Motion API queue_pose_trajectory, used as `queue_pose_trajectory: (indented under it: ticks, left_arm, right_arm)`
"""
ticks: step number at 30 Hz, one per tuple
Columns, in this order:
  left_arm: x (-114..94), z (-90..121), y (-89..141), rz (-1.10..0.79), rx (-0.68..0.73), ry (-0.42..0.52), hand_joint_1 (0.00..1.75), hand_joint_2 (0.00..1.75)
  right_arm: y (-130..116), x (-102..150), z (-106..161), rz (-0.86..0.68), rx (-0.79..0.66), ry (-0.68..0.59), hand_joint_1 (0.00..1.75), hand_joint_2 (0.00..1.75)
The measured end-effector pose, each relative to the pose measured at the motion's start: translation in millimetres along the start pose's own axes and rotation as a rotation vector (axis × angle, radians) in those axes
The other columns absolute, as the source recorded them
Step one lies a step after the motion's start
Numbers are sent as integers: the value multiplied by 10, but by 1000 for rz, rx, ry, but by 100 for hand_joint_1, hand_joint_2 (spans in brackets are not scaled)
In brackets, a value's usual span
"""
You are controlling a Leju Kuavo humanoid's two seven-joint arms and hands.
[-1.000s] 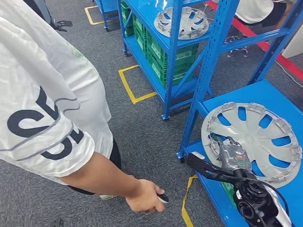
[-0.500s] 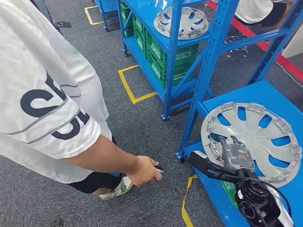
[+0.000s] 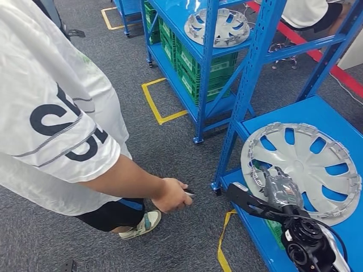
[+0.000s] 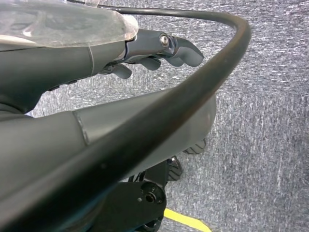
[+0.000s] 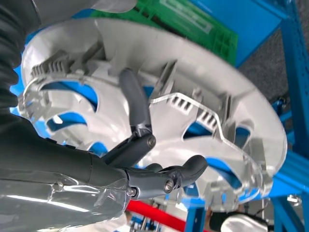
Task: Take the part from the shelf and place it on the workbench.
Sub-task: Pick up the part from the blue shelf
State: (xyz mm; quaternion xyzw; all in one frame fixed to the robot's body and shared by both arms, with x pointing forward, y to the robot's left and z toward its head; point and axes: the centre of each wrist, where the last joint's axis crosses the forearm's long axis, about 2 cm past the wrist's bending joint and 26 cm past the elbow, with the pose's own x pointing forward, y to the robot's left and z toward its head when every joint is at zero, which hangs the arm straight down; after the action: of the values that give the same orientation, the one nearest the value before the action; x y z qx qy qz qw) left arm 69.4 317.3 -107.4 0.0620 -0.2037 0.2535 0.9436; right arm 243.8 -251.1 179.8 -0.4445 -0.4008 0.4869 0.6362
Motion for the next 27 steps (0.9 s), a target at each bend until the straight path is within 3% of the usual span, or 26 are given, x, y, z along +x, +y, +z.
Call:
queue_pose_trajectory:
  ticks: [19, 27]
  left_arm:
    - [-1, 0, 3, 4, 13, 8, 0, 0]
    - [-1, 0, 2, -3, 9, 6, 0, 0]
  right_arm:
    - [158, -12, -134, 3, 69, 18, 7, 175]
    - [185, -36, -146, 34, 33, 49, 7, 175]
